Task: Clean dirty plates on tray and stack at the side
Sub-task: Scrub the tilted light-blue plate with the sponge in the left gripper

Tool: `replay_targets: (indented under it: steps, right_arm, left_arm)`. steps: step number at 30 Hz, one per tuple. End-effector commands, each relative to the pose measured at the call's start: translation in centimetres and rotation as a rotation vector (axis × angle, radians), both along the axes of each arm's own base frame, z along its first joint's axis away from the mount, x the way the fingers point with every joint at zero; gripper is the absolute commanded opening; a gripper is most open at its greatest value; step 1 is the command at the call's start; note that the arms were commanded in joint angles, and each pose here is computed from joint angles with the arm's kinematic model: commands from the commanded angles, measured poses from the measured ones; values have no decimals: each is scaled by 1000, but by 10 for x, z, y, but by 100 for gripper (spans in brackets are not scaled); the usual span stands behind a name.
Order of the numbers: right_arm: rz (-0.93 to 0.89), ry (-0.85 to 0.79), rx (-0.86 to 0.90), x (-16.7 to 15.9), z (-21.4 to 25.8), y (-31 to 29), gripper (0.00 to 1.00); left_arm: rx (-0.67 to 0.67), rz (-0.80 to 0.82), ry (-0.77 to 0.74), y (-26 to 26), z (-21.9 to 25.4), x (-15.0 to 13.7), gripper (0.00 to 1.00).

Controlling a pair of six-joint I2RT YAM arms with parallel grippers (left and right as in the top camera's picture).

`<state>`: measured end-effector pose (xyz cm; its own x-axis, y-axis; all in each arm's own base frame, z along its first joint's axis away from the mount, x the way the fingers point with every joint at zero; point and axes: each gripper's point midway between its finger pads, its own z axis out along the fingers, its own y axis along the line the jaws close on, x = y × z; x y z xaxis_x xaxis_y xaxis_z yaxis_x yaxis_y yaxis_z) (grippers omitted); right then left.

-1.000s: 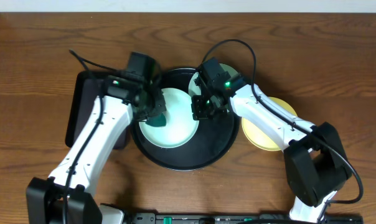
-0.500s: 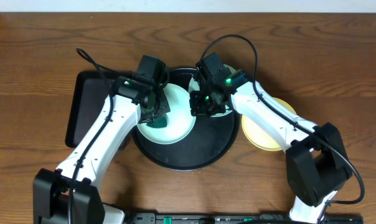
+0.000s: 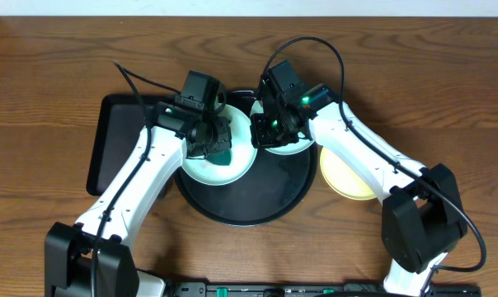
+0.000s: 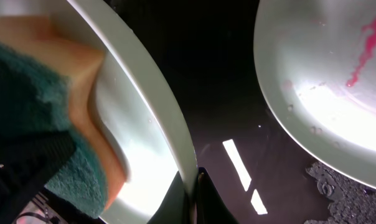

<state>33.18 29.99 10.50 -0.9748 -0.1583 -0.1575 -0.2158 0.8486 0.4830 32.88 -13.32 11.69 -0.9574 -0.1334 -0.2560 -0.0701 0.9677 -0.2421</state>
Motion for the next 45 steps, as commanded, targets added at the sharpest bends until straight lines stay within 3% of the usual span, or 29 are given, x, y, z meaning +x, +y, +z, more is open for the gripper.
replay_targets:
  steps: [1, 8, 15, 18, 24, 30, 34, 40, 45]
  right_arm:
    - [58, -12, 55, -4, 15, 12, 1]
    - [77, -11, 51, -9, 15, 14, 1]
    - [66, -13, 55, -4, 15, 11, 1]
    - [60, -12, 59, -2, 16, 9, 1]
    - [64, -10, 75, -1, 18, 9, 1]
    - [88, -6, 95, -4, 20, 12, 1]
    - [88, 1, 91, -6, 19, 11, 1]
    - [88, 0, 90, -6, 19, 11, 1]
    - [88, -3, 92, -5, 19, 12, 1]
  left_arm:
    - [76, -16, -57, 10, -3, 11, 7]
    - [301, 162, -201, 56, 10, 40, 7]
    - [351, 161, -154, 65, 5, 28, 7]
    - [302, 121, -82, 56, -3, 14, 7]
    - [38, -149, -9, -1, -5, -4, 7]
    - [-6, -171, -102, -12, 4, 15, 7]
    - [101, -95, -206, 6, 11, 40, 8]
    - [370, 149, -313, 63, 24, 61, 7]
    - [398, 161, -312, 69, 25, 60, 7]
